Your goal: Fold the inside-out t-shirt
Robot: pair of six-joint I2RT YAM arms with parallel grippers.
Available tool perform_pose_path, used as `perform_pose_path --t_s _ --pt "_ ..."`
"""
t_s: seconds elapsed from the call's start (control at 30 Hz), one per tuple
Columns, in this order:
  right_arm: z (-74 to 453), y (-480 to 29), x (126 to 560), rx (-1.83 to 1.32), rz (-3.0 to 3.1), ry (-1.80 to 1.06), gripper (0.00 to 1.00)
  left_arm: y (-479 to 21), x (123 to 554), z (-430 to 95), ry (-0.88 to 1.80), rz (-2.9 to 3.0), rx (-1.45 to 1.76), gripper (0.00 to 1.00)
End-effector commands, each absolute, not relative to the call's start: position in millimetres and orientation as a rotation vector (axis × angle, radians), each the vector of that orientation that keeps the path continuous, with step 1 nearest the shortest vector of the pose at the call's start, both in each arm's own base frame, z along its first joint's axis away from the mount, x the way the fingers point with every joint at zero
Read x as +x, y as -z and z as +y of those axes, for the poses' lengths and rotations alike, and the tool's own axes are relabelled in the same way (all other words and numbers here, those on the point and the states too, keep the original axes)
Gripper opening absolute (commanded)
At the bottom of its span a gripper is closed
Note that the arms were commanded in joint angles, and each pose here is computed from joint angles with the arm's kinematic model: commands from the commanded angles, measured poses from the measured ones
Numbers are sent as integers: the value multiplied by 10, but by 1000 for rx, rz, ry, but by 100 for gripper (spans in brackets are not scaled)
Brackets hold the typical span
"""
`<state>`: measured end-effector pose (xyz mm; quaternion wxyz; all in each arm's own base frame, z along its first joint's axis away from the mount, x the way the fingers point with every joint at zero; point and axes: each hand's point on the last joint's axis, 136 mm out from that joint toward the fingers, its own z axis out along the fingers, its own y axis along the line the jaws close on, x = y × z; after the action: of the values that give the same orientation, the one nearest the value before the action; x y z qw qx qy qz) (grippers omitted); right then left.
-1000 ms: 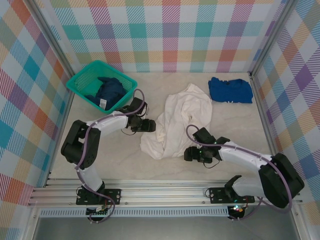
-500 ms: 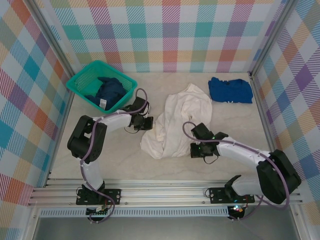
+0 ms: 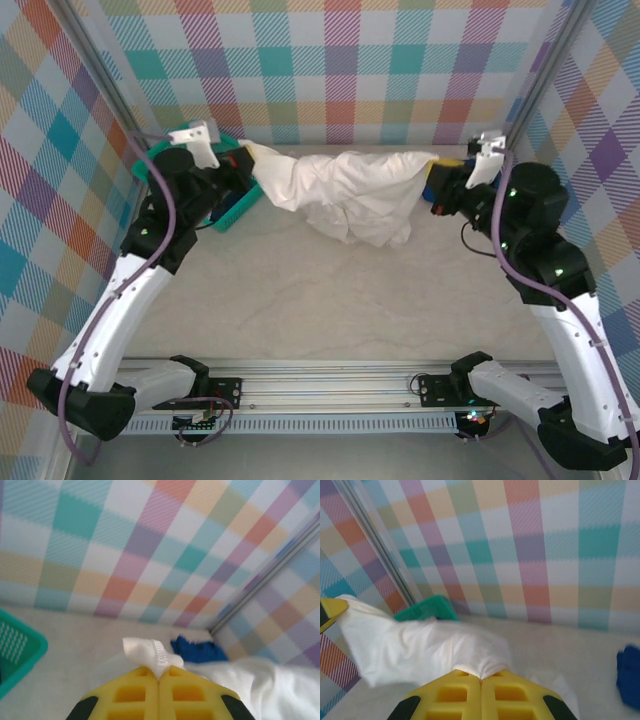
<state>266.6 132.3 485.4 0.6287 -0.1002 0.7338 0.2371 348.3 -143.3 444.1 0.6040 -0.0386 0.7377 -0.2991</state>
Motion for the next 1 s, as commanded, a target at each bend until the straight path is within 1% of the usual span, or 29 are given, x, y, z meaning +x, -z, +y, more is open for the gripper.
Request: perform_pose_path --t_s 0.0,0.13,0.2,0.33,0.5,0.6,0.7,0.83,0.97 --pt "1202 -5206 2613 -262 1600 -439 0 -4527 3428 -1226 604 1713 -149 0" --pt "1064 -5481 2527 -238 1537 -376 0 -4662 3300 -1153 596 1685 -152 0" --pt "964 -5557 2544 -210 1522 -315 0 -4722 3269 -1038 535 1660 -172 0" --pt "837 -5626 2652 -169 1532 -208 0 -4783 3294 -806 398 1653 -219 0" --pt "783 -5705 2885 -137 1560 -112 0 -4959 3397 -740 389 1630 -236 0" --pt "981 -5784 2998 -180 1567 -198 0 -5237 3427 -828 445 1599 -197 0" --pt "1226 -5876 2976 -257 1547 -335 0 -5565 3334 -1016 565 1548 -111 0" --pt "1500 -5962 2714 -403 1478 -511 0 -5859 2989 -1057 655 1452 -44 0" --pt "1411 -6085 2341 -412 1390 -556 0 -6008 2523 -886 651 1357 -40 0"
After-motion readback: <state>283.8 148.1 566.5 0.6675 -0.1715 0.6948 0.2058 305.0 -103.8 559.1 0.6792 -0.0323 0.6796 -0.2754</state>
